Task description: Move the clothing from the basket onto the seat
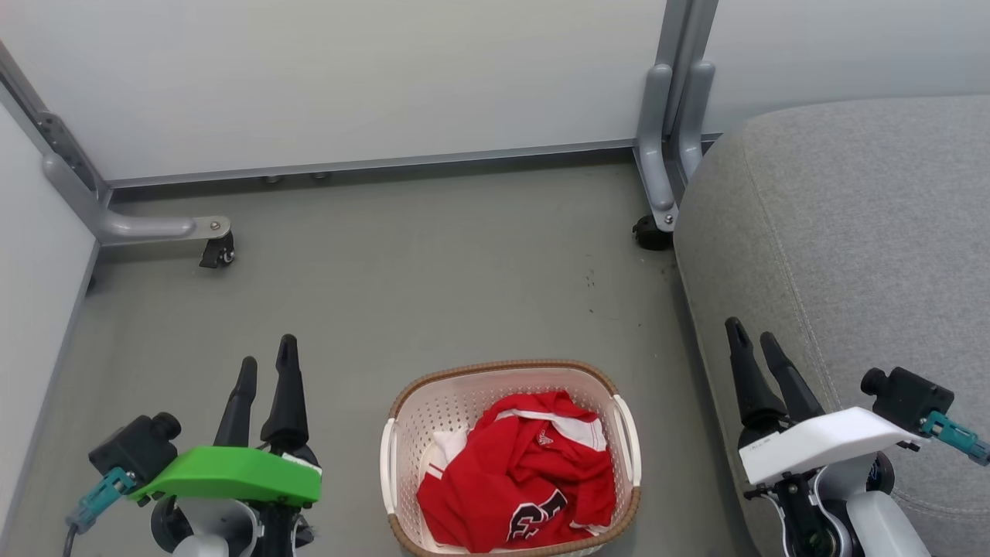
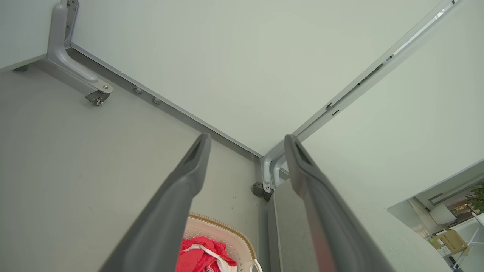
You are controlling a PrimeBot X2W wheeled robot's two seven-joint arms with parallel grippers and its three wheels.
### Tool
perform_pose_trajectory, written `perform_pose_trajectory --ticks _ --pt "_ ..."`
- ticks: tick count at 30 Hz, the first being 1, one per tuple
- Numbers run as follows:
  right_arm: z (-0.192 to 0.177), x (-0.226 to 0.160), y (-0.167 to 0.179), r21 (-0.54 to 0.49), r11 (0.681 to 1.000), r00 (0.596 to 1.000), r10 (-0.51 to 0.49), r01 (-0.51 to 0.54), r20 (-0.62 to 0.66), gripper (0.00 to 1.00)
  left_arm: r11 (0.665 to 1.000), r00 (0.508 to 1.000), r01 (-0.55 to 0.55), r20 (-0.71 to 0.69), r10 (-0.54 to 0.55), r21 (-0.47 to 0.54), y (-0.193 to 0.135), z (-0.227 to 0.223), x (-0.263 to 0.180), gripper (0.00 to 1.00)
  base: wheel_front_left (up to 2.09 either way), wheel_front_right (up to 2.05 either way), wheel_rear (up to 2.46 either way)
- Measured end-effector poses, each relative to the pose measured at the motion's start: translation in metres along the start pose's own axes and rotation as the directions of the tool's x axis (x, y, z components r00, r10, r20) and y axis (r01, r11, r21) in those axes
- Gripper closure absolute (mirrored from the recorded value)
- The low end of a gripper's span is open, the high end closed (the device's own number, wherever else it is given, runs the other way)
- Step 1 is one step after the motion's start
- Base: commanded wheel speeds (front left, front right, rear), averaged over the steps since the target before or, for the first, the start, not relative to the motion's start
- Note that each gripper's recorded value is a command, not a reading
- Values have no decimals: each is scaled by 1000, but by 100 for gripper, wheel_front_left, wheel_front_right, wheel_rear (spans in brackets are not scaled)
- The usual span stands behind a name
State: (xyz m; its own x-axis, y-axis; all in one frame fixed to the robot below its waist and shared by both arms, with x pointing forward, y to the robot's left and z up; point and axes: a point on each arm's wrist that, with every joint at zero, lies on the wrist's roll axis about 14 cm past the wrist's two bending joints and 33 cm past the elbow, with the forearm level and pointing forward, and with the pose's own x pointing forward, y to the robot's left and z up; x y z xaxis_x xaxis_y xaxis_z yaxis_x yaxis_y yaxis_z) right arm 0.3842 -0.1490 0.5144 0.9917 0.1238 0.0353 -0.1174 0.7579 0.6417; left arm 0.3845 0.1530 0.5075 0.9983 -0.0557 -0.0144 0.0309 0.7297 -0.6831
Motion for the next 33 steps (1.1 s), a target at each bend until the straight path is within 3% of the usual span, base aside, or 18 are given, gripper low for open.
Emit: perform_pose_trajectory --ticks 15,33 --pt "0 -1 17 -190 980 998 66 -63 8 0 983 998 54 24 -59 178 -18 1 1 0 0 0 0" --pt "-2 1 28 -377 920 992 122 -110 9 0 925 992 101 30 -121 365 -34 -4 2 0 0 0 0"
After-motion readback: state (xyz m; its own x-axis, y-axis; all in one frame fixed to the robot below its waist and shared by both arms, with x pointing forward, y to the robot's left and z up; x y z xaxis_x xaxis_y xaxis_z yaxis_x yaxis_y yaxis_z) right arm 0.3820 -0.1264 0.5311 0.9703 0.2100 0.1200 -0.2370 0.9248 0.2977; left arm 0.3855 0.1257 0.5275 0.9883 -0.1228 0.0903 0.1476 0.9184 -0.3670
